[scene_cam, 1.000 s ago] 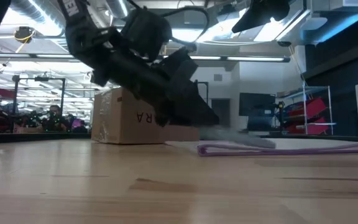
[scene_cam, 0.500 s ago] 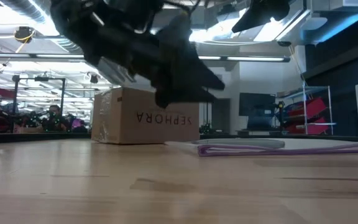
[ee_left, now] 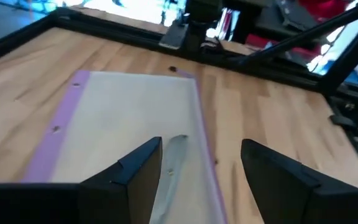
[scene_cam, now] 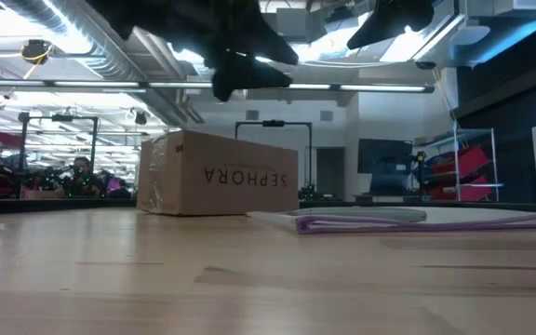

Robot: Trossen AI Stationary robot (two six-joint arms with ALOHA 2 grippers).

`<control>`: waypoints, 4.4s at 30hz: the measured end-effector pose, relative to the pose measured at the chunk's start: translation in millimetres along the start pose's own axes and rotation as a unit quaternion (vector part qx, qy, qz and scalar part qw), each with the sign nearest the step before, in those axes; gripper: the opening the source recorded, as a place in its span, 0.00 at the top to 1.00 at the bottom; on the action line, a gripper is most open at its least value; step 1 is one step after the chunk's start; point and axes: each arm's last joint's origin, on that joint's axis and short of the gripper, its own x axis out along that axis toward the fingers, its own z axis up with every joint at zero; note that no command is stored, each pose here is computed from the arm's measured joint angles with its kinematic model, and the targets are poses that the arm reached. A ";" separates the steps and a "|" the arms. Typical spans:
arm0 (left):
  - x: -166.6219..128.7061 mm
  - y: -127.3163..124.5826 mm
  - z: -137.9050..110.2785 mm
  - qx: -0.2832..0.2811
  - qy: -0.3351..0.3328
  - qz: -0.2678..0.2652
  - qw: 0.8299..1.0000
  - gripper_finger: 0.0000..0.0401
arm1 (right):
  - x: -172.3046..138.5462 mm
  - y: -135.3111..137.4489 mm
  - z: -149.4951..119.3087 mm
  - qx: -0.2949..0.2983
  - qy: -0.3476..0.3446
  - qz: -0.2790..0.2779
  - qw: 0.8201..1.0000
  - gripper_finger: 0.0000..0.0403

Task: Unpack boxes
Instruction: Open the cutter

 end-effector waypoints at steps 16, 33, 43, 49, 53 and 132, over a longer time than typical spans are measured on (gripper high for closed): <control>-23.8 14.2 8.5 0.007 0.034 0.038 0.999 0.49 | 0.0 0.1 -0.3 -0.001 0.001 0.000 1.000 0.58; -23.8 13.3 8.8 0.000 0.031 0.036 0.999 0.49 | 0.0 0.1 -0.3 -0.001 0.001 0.000 1.000 0.58; -23.9 13.0 8.7 -0.011 0.031 0.036 0.999 0.49 | 0.0 0.1 -0.3 -0.001 0.001 0.000 1.000 0.58; -24.0 11.4 8.1 -0.012 0.032 0.034 0.999 0.49 | 0.0 0.1 -0.3 -0.001 0.001 0.000 1.000 0.58; -24.0 11.4 8.1 -0.021 0.032 0.035 0.999 0.49 | 0.0 0.1 -0.3 -0.001 0.001 0.000 1.000 0.58; -83.9 18.2 71.5 0.098 -0.121 0.026 0.987 0.49 | 0.0 0.0 -0.3 -0.001 0.002 0.000 1.000 0.58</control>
